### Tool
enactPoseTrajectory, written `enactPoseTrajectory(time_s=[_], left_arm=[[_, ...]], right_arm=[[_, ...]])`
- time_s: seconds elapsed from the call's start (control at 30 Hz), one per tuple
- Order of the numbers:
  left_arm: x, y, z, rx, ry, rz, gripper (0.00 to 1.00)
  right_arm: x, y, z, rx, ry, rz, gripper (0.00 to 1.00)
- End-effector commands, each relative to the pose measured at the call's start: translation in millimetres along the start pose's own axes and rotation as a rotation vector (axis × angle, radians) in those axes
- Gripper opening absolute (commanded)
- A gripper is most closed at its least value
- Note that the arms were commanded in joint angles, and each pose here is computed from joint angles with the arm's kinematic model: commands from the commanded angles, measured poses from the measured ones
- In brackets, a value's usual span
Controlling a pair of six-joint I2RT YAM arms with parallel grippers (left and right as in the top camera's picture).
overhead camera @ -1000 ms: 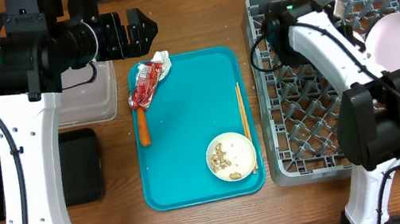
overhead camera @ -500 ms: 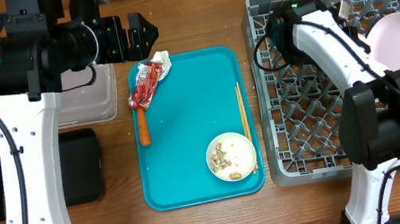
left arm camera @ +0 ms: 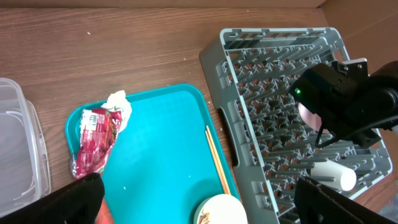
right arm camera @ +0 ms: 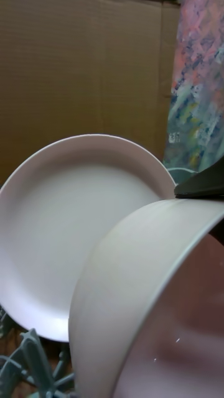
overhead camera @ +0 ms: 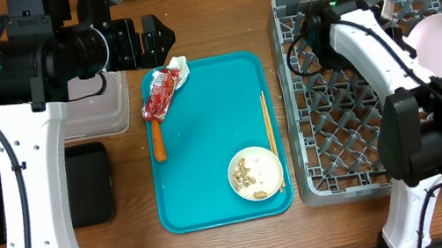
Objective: Sort waste into correct bins and load items into the dishwasher
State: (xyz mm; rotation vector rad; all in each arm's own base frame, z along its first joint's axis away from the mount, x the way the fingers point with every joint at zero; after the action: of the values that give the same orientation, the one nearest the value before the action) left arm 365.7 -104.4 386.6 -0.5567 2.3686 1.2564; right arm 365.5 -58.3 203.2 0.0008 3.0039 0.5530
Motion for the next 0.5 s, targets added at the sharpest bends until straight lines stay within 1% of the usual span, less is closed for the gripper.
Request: enactPoseTrajectory(time_s=[0.0,0.23,0.47], left_arm=[[-3.7,-1.3,2.2,-0.005,-0.027,-0.005,1.00],[-4.1,-6.2,4.7,-0.008,-0.021,0.006,1.00],[-4.0,-6.2,4.7,-0.007,-0.017,0.006,1.00]], right_arm=[[-3.5,-0.4,-0.4,0.025,-0.007,-0.020,0.04],[-1.5,2.7,8.3,-0.007,0.007,-0.007,0.04],[-8.7,3.2,-7.4,0.099,-0.002,-0.063,0.04]])
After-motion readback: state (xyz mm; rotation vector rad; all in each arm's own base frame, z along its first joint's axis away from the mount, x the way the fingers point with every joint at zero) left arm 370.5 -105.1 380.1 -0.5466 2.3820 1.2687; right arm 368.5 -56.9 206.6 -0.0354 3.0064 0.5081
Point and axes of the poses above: each gripper's point midway between its finger pads, its own y axis back along the fingers, its own z axis along the line the jaws close on, x = y × z, the point moved 4 cm from there along y, back along the fingers, and after that the axes turned 10 degrees about y, right-handed, at the moved point
